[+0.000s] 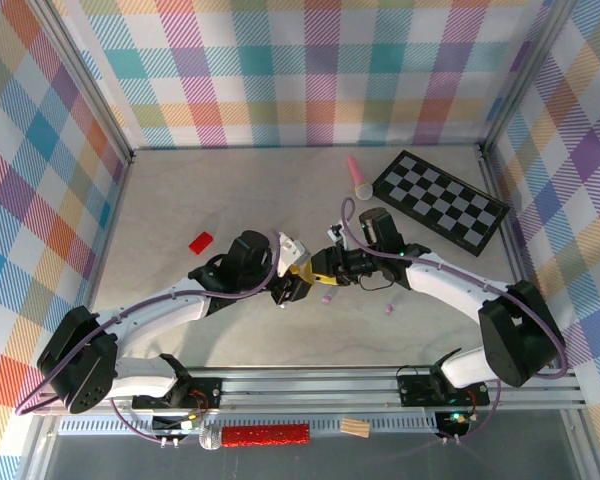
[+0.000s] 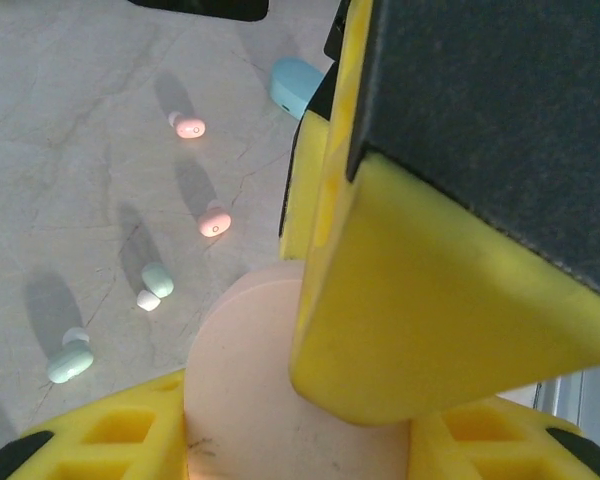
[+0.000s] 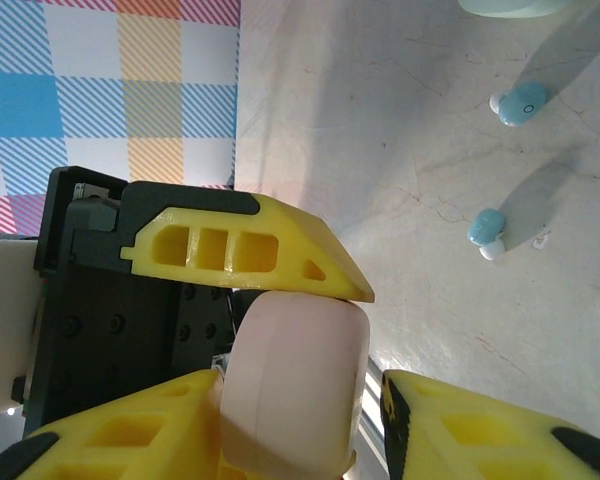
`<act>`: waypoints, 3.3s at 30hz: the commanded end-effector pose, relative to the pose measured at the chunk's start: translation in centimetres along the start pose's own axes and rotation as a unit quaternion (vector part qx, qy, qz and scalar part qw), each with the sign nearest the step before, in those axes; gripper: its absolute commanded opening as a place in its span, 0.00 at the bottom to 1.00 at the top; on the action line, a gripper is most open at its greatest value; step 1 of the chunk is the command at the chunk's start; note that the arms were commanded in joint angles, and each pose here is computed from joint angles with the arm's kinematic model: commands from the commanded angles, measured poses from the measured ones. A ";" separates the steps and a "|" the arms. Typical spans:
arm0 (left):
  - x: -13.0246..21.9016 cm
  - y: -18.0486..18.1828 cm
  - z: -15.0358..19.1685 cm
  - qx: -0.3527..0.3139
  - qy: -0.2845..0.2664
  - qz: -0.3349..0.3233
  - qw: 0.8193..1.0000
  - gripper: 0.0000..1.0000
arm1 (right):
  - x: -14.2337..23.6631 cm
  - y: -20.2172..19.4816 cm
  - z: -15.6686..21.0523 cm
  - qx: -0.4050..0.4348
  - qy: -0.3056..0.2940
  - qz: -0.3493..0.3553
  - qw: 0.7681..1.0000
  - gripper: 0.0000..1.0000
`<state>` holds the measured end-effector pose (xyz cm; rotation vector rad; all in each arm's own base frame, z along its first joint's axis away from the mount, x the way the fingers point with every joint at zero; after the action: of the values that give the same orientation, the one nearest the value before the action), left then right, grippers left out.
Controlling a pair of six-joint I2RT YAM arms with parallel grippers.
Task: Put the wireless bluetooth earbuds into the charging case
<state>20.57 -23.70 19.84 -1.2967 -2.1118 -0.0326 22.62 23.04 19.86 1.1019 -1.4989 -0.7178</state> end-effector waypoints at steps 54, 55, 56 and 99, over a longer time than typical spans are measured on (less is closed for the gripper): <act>3.0 -2.3 -7.2 -0.173 -0.424 0.042 0.888 0.57 | 7.5 5.7 -2.0 -0.018 -0.127 -0.262 0.957 0.06; 2.9 -2.3 -7.2 -0.173 -0.426 0.043 0.887 0.56 | 7.5 5.6 -2.0 -0.020 -0.128 -0.264 0.956 0.06; 2.9 -2.3 -7.3 -0.173 -0.429 0.045 0.885 0.56 | 7.6 5.7 -2.0 -0.019 -0.130 -0.267 0.955 0.06; 4.1 -3.9 -7.8 -0.153 -0.285 0.084 0.943 0.32 | 12.1 10.4 0.0 0.197 -0.141 0.029 0.970 0.95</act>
<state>20.81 -25.03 29.43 -1.8446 -2.6539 0.1604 21.50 17.23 34.64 1.3637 -1.8280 -0.9110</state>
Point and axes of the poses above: each hand's point on the last joint's axis, 136 mm out from that joint toward the fingers, its own x axis back along the fingers, its own y axis along the line the jaws close on, z = x × y, the point moved 8 cm from there along x, back along the fingers, and after that the axes turned 6 degrees about x, right-handed, at the moved point
